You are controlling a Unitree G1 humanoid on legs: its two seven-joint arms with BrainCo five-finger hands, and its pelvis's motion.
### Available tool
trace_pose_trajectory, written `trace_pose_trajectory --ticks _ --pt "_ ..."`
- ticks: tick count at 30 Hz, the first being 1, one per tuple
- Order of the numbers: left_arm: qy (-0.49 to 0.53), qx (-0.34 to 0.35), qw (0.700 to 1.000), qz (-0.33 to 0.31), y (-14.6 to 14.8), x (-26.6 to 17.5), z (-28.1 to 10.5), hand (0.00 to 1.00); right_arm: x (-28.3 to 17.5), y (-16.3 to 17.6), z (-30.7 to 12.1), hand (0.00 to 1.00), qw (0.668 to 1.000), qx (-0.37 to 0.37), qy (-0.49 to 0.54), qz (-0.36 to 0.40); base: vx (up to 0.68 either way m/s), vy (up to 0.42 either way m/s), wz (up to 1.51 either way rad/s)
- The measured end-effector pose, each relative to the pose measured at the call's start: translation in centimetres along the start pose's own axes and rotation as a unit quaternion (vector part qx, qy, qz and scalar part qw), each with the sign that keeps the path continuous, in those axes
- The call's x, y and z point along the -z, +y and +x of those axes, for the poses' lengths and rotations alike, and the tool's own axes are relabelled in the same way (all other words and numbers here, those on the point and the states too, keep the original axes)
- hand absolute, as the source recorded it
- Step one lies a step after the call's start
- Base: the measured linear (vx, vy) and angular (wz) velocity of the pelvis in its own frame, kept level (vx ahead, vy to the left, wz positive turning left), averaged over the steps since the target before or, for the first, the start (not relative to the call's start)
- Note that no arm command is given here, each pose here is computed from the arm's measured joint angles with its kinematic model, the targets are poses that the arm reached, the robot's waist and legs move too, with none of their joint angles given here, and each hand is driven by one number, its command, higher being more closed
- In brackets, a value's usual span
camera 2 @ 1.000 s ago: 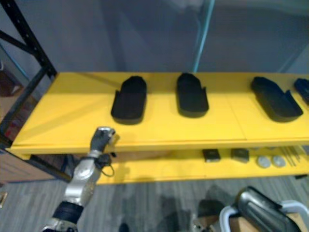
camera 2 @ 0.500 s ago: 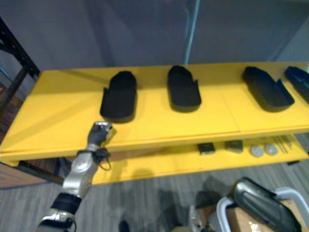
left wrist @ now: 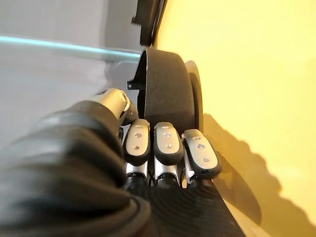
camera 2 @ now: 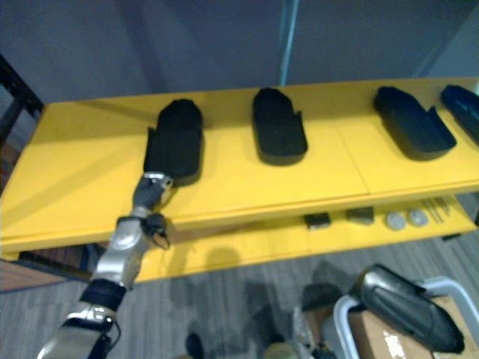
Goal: Walk over and take plastic housings, then place them on the shelf
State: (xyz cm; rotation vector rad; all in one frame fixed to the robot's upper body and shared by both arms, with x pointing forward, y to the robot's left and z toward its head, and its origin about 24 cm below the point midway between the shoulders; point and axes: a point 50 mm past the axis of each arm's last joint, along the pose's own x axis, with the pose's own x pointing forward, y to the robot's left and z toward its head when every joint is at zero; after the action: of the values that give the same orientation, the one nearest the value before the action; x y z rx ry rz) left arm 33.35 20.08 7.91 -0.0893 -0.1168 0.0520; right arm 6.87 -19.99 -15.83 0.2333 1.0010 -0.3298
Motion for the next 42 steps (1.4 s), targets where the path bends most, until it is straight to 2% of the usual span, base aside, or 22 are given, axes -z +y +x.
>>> trace_pose_trajectory --ticks 19,23,27,31,33,37,39,42 --pt "-0.042 -0.038 0.998 -0.013 1.5 -2.1 1.5 1.00 -0.8 0.0 0.2 0.00 1.000 -0.001 -0.013 0.019 0.00 -0.002 -0.06" --pt "-0.060 -0.013 0.998 -0.034 0.1 -2.2 0.2 1.00 -0.8 0.0 0.2 0.00 1.000 0.000 -0.013 0.019 0.02 -0.002 0.02" --pt "-0.045 0.034 0.996 -0.069 -2.6 -0.5 -3.1 1.00 -1.0 0.2 0.3 0.00 1.000 0.000 -0.016 0.020 0.03 -0.009 0.10" --pt "0.002 0.156 0.983 -0.100 -7.4 1.4 -7.5 1.00 -1.1 0.1 0.3 0.00 1.000 0.011 -0.015 0.022 0.01 -0.007 0.24" --pt "0.066 0.193 0.974 -0.104 -8.2 3.8 -9.7 1.00 -1.4 0.2 0.5 0.00 0.999 0.012 -0.019 0.024 0.00 0.002 0.08" --pt "0.168 0.292 0.936 -0.104 -9.6 7.4 -14.4 1.00 -1.0 -0.2 0.5 0.00 0.999 0.025 -0.008 0.028 -0.03 -0.023 0.20" --pt "0.194 0.347 0.912 -0.103 -10.6 8.2 -16.2 1.00 -0.5 -0.6 0.4 0.00 0.999 0.033 0.000 0.031 -0.01 -0.027 0.21" --pt "0.200 0.393 0.891 -0.109 -11.4 8.3 -17.2 1.00 -0.1 -0.9 0.3 0.00 0.999 0.040 0.007 0.031 0.00 -0.017 0.22"
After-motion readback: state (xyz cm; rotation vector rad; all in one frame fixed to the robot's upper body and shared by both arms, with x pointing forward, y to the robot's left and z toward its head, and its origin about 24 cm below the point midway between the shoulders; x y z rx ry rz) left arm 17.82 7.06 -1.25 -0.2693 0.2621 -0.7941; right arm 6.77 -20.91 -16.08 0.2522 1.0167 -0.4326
